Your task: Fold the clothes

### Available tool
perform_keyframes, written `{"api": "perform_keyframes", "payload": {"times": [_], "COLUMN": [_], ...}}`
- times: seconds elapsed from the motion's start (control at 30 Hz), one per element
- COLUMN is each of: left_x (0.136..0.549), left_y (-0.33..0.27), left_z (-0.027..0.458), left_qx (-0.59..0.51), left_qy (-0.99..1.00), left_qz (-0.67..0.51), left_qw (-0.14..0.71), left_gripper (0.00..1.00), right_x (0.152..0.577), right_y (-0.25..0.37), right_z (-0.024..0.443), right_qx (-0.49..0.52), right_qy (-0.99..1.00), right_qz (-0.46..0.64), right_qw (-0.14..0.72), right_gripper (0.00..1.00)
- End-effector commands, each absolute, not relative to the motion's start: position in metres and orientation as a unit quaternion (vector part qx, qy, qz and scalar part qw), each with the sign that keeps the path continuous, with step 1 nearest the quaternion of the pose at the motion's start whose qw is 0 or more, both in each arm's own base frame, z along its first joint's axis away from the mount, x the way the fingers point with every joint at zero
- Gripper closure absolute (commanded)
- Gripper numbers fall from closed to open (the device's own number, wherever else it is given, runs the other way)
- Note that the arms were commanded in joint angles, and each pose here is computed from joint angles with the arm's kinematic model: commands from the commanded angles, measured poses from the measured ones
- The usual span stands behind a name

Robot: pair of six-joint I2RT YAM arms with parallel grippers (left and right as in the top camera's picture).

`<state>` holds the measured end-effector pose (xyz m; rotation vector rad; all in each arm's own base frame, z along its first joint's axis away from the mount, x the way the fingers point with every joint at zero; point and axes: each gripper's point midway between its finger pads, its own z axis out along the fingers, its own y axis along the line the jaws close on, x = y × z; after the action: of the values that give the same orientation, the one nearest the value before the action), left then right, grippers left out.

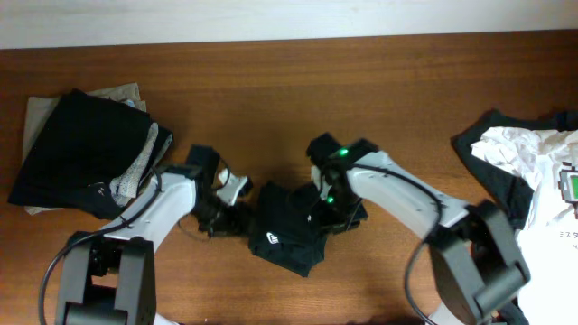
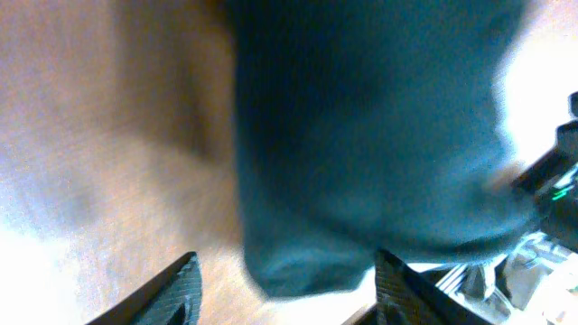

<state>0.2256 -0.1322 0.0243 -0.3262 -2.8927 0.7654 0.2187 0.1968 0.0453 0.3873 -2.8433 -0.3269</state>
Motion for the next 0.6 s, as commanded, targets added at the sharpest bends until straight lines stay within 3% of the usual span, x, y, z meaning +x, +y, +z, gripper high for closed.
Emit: {"api": "perform_keyframes", "payload": {"times": [0.0, 0.07, 0.1, 0.13, 0.23, 0.33, 0.37, 0.4, 0.5, 0.57], "left_x": [0.271, 0.274, 0.272, 0.269, 0.24, 0.221, 0.224, 0.227, 0.236, 0.256], "left_y": [-0.156, -0.163, -0.166, -0.165, -0.144, -0.14, -0.15, -0.159, -0.163, -0.164], "left_z": [0.065, 0.07, 0.071, 0.067, 0.022, 0.005, 0.013, 0.022, 0.029, 0.035], "left_qx": [-0.114, -0.098, -0.099, -0.102, -0.09, -0.075, -0.073, -0.073, -0.046, -0.022], "left_qy": [-0.943, -0.937, -0.934, -0.936, -0.957, -0.956, -0.947, -0.937, -0.929, -0.917], "left_qz": [0.313, 0.336, 0.343, 0.336, 0.271, 0.267, 0.299, 0.329, 0.356, 0.394], "left_qw": [-0.003, -0.005, -0.002, 0.001, 0.049, 0.099, 0.097, 0.092, 0.087, 0.058], "left_gripper": [0.28, 0.3, 0.63, 0.73, 0.8, 0.8, 0.49, 0.31, 0.16, 0.13], "right_x": [0.261, 0.262, 0.258, 0.253, 0.208, 0.197, 0.198, 0.198, 0.198, 0.198], "right_y": [0.188, 0.217, 0.233, 0.238, 0.265, 0.246, 0.24, 0.239, 0.239, 0.239], "right_z": [0.099, 0.095, 0.082, 0.071, 0.028, 0.012, 0.011, 0.011, 0.011, 0.011], "right_qx": [0.101, 0.12, 0.131, 0.126, 0.125, 0.04, 0.022, 0.021, 0.021, 0.022], "right_qy": [-0.98, -0.966, -0.961, -0.963, -0.943, -0.95, -0.952, -0.952, -0.952, -0.952], "right_qz": [-0.169, -0.23, -0.242, -0.237, -0.266, -0.218, -0.206, -0.206, -0.206, -0.207], "right_qw": [0.018, 0.017, 0.025, 0.041, 0.155, 0.219, 0.224, 0.224, 0.224, 0.223], "right_gripper": [0.91, 0.96, 0.96, 0.96, 0.96, 0.96, 0.96, 0.95, 0.95, 0.96]}}
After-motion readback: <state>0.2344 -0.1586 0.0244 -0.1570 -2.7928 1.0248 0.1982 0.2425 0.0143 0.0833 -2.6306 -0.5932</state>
